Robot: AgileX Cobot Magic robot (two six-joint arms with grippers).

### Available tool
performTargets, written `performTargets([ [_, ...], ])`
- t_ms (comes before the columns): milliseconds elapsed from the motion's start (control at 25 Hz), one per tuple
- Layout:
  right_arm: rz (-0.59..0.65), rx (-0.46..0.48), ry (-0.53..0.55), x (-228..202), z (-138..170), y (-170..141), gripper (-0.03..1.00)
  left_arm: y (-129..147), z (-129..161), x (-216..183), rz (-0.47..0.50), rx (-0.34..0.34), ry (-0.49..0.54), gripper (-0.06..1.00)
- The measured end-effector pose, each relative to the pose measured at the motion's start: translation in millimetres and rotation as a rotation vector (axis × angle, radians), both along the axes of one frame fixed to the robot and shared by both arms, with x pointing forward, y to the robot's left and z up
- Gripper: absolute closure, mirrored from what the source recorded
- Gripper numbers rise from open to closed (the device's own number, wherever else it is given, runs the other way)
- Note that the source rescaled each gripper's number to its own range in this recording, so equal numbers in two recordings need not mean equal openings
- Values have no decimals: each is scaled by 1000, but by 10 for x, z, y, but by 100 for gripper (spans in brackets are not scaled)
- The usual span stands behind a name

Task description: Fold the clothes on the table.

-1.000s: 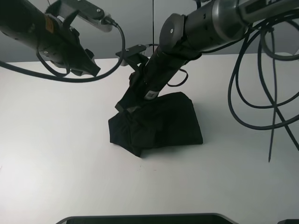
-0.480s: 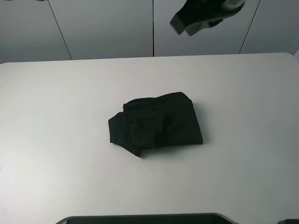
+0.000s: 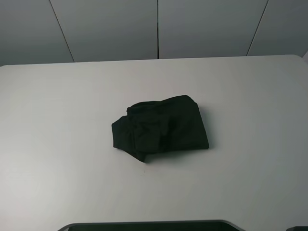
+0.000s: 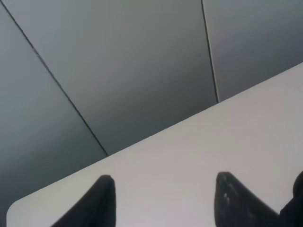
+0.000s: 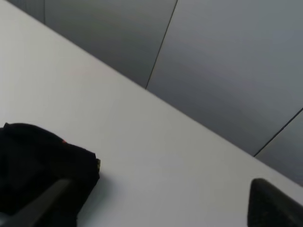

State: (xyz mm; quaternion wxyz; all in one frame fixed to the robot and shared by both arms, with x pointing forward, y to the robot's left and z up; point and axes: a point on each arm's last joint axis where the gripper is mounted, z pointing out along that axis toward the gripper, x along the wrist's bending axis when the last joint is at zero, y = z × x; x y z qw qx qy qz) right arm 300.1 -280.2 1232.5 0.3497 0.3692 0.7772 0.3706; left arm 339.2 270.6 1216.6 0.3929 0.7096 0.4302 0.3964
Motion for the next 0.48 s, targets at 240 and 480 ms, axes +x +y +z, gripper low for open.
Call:
performTargets([
  [240, 112, 11, -198, -573, 38, -418, 4, 214, -63, -285, 58, 18, 80, 34],
  [480, 66, -11, -360, -910, -6, -786, 4, 365, -89, -558, 46, 13, 85, 34],
])
